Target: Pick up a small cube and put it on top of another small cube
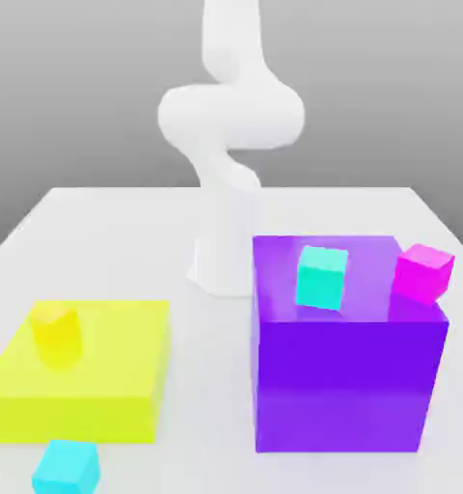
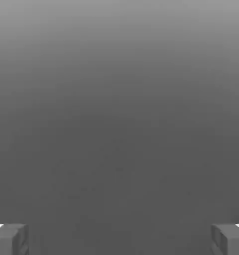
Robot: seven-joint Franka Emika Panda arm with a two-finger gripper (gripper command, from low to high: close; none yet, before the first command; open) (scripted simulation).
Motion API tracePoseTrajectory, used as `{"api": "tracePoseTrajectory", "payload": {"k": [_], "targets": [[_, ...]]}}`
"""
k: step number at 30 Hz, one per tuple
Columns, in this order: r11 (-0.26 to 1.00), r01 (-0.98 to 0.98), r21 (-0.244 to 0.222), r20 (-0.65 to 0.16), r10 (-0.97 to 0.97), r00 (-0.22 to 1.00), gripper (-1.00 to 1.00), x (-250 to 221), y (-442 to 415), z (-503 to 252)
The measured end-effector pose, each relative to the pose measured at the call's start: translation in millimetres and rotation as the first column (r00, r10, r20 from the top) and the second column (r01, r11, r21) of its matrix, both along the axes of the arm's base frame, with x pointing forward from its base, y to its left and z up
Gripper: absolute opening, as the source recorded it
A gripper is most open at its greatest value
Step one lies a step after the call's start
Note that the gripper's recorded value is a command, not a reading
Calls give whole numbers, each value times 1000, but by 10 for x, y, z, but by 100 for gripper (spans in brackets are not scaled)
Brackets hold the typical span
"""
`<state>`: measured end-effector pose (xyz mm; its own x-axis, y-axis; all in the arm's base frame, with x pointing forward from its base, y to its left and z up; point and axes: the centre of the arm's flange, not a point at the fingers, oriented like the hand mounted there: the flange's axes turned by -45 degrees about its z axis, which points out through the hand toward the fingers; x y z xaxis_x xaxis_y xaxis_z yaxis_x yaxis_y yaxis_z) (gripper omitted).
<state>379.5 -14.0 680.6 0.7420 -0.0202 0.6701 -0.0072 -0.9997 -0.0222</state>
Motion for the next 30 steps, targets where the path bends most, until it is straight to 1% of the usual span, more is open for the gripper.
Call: {"api": "tracePoseTrajectory", "payload": {"k": [7,11,15,22,28,30], "targets": [[1000,4,29,-181,1,984,0,778,-413,-1011],[999,16,39,-278,-5,961,0,1081,-654,-1657],[999,32,42,-372,-14,928,0,1280,-899,-2341],[997,71,28,-527,-46,849,0,1355,-1369,-3575],[996,89,-4,-648,-70,758,0,1166,-1717,-4609],[996,91,-11,-665,-75,744,0,1130,-1774,-4913]]}}
